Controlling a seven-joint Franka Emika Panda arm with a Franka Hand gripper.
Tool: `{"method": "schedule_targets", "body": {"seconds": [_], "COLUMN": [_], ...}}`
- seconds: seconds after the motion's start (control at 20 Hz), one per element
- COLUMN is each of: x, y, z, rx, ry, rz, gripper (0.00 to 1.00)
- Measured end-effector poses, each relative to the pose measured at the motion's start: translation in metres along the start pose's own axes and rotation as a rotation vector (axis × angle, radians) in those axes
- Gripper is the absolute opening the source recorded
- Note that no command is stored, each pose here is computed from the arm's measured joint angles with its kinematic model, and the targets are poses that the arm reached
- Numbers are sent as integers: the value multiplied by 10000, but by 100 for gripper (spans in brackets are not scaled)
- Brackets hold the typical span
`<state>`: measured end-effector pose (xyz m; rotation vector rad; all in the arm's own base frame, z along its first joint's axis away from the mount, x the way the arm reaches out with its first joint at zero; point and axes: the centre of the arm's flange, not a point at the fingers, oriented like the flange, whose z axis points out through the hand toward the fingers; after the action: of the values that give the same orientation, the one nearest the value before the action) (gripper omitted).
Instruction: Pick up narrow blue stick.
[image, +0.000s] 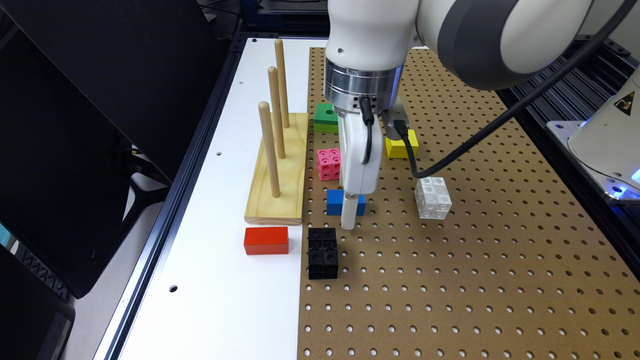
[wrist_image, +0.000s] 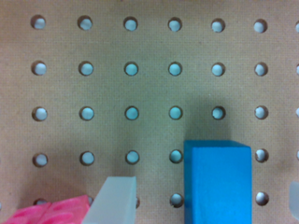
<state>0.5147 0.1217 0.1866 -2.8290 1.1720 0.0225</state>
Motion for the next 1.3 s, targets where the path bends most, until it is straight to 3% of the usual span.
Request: {"method": "schedule_targets", "body": {"seconds": [0.25, 0.5, 0.75, 0.8, 1.3], "x": [8, 7, 33, 41, 40], "y": [-9, 11, -25, -38, -36], "z": [-9, 77, 78, 80, 81], "rx": [22, -40, 19, 33, 20], "ry": [18, -33, -1, 3, -2], "rz": [-1, 2, -7, -9, -13], "gripper": [100, 100, 100, 0, 0]}}
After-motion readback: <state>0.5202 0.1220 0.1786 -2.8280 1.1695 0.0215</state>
